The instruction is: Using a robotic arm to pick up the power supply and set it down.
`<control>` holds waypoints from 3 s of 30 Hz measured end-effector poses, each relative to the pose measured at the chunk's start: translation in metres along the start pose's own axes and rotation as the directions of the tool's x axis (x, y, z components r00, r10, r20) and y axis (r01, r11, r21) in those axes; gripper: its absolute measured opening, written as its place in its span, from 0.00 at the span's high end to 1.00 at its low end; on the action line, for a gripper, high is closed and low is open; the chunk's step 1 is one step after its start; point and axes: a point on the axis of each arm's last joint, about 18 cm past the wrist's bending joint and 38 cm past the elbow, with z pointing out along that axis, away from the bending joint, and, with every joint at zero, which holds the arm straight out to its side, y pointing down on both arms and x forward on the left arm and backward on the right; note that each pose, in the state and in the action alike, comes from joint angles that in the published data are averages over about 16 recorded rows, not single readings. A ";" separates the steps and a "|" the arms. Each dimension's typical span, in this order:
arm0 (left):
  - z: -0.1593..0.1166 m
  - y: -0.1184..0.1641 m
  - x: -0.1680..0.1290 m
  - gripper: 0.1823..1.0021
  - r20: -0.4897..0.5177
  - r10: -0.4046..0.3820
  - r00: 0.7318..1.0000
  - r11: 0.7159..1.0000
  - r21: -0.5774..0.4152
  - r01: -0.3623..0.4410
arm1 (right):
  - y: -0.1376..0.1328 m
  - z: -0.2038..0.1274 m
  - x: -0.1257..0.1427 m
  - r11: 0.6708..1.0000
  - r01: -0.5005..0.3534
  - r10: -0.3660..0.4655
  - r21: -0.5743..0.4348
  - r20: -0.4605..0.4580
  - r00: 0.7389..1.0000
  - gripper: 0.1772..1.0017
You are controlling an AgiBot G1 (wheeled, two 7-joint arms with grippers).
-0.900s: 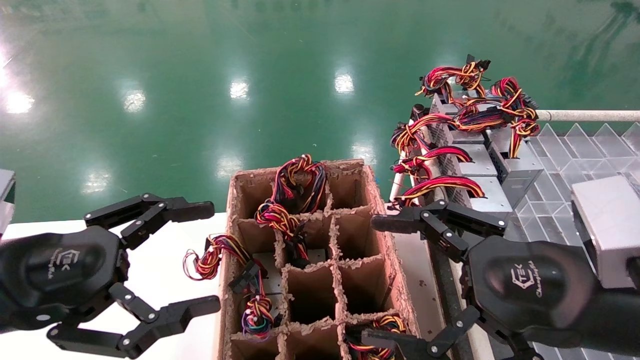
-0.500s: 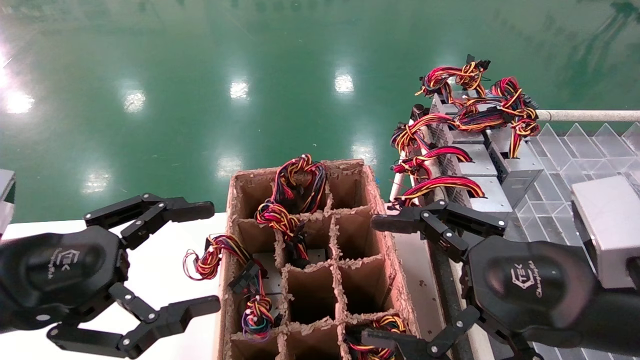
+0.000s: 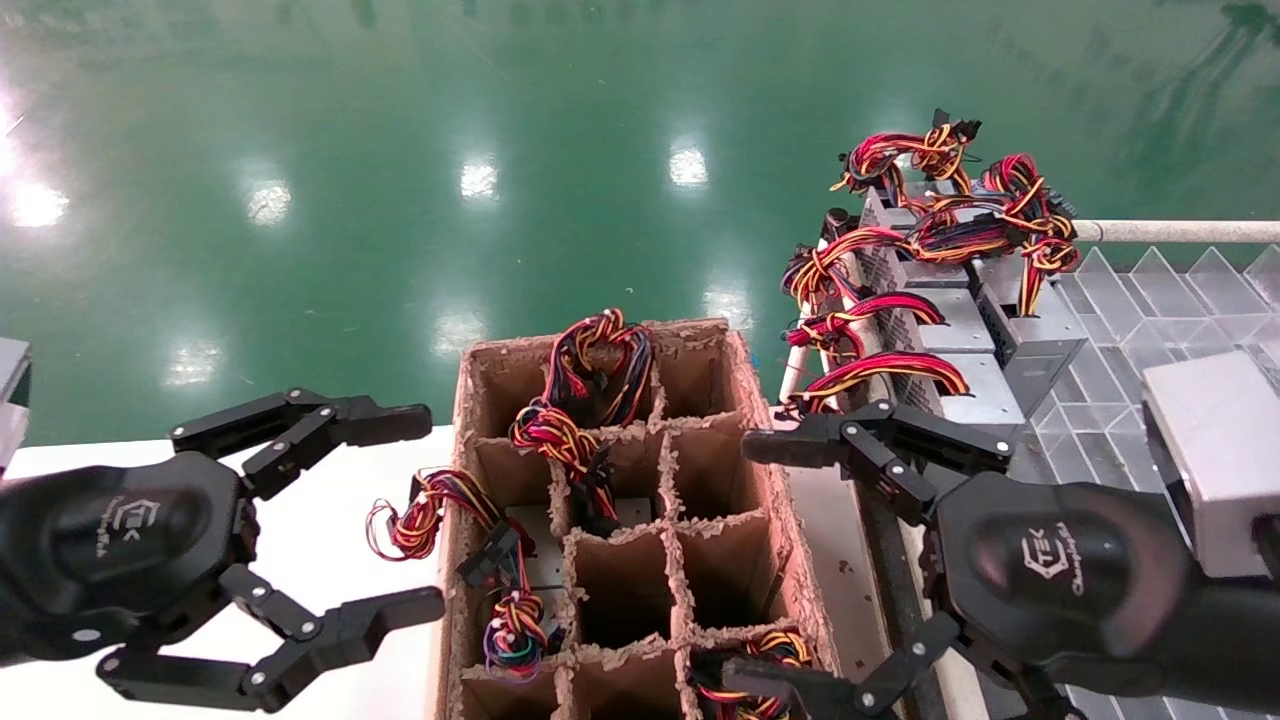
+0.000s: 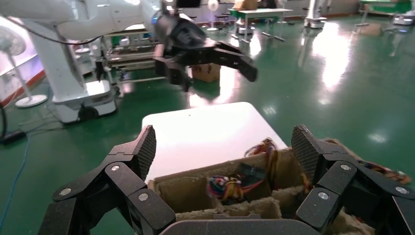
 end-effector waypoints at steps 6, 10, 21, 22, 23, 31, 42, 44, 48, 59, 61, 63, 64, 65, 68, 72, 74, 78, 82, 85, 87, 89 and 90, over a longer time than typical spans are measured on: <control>0.000 0.000 0.000 0.07 0.000 0.000 1.000 1.000 0.000 0.000 | 0.004 0.017 0.013 0.999 0.040 -0.041 -0.022 -0.047 0.998 0.00; 0.000 0.000 0.000 0.14 0.000 0.000 1.000 1.000 0.000 0.000 | 0.009 0.039 0.027 0.997 0.069 -0.072 -0.047 -0.084 0.994 0.00; 0.000 0.000 0.000 0.41 0.000 0.000 1.000 1.000 0.000 0.000 | 0.026 0.121 0.063 0.985 0.089 -0.109 -0.145 -0.137 0.984 0.00; 0.000 0.000 0.000 0.44 0.000 0.000 1.000 1.000 0.000 0.000 | 0.028 0.127 0.064 0.984 0.086 -0.108 -0.155 -0.138 0.985 0.00; 0.000 0.000 0.000 0.47 0.000 0.000 1.000 1.000 0.000 0.000 | 0.030 0.134 0.066 0.983 0.083 -0.107 -0.166 -0.139 0.985 0.00; 0.000 0.000 0.000 0.70 0.000 0.000 1.000 1.000 0.000 0.000 | 0.049 0.173 0.077 0.970 0.044 -0.083 -0.240 -0.154 0.985 0.00; 0.000 0.000 0.000 0.90 0.000 0.000 1.000 1.000 0.000 0.000 | 0.073 0.194 0.088 0.955 -0.007 -0.052 -0.296 -0.193 0.980 0.03; 0.000 0.000 0.000 0.93 0.000 0.000 1.000 1.000 0.000 0.000 | 0.076 0.194 0.090 0.953 -0.014 -0.048 -0.301 -0.199 0.979 0.05; 0.000 0.000 0.000 0.96 0.000 0.000 1.000 1.000 0.000 0.000 | 0.083 0.190 0.093 0.949 -0.026 -0.043 -0.313 -0.210 0.977 0.08; 0.000 0.000 0.000 0.99 0.000 0.000 1.000 1.000 0.000 0.000 | 0.096 0.178 0.097 0.943 -0.051 -0.025 -0.329 -0.224 0.974 0.30; 0.000 0.000 0.000 0.99 0.000 0.000 1.000 1.000 0.000 0.000 | 0.097 0.177 0.097 0.943 -0.055 -0.022 -0.328 -0.226 0.974 0.35; 0.000 0.000 0.000 0.99 0.000 0.000 1.000 1.000 0.000 0.000 | 0.098 0.176 0.098 0.943 -0.057 -0.020 -0.327 -0.227 0.974 0.41; 0.000 0.000 0.000 0.99 0.000 0.000 1.000 1.000 0.000 0.000 | 0.099 0.175 0.098 0.943 -0.058 -0.019 -0.326 -0.228 0.973 0.44; 0.000 0.000 0.000 0.99 0.000 0.000 1.000 1.000 0.000 0.000 | 0.099 0.175 0.098 0.944 -0.059 -0.018 -0.326 -0.229 0.973 0.47; 0.000 0.000 0.000 0.99 0.000 0.000 1.000 1.000 0.000 0.000 | 0.099 0.173 0.099 0.945 -0.060 -0.017 -0.322 -0.232 0.973 0.55; 0.000 0.000 0.000 0.99 0.000 0.000 1.000 1.000 0.000 0.000 | 0.098 0.170 0.100 0.947 -0.058 -0.019 -0.317 -0.235 0.972 0.66; 0.000 0.000 0.000 0.99 0.000 0.000 1.000 1.000 0.000 0.000 | 0.097 0.168 0.100 0.948 -0.055 -0.022 -0.314 -0.236 0.971 0.71; 0.000 0.000 0.000 0.99 0.000 0.000 1.000 1.000 0.000 0.000 | 0.093 0.163 0.100 0.950 -0.046 -0.030 -0.309 -0.238 0.971 0.80; 0.000 0.000 0.000 0.99 0.000 0.000 1.000 1.000 0.000 0.000 | 0.087 0.157 0.099 0.954 -0.032 -0.043 -0.297 -0.240 0.970 0.86; 0.000 0.000 0.000 0.99 0.000 0.000 1.000 1.000 0.000 0.000 | 0.079 0.151 0.099 0.959 -0.019 -0.052 -0.282 -0.243 0.969 0.89; 0.000 0.000 0.000 0.99 0.000 0.000 1.000 1.000 0.000 0.000 | 0.072 0.145 0.098 0.964 -0.011 -0.057 -0.267 -0.246 0.967 0.90; 0.000 0.000 0.000 0.99 0.000 0.000 1.000 1.000 0.000 0.000 | 0.063 0.138 0.098 0.969 -0.002 -0.063 -0.248 -0.252 0.966 0.91; 0.000 0.000 0.000 0.99 0.000 0.000 1.000 1.000 0.000 0.000 | 0.059 0.134 0.097 0.972 0.003 -0.065 -0.237 -0.255 0.965 0.91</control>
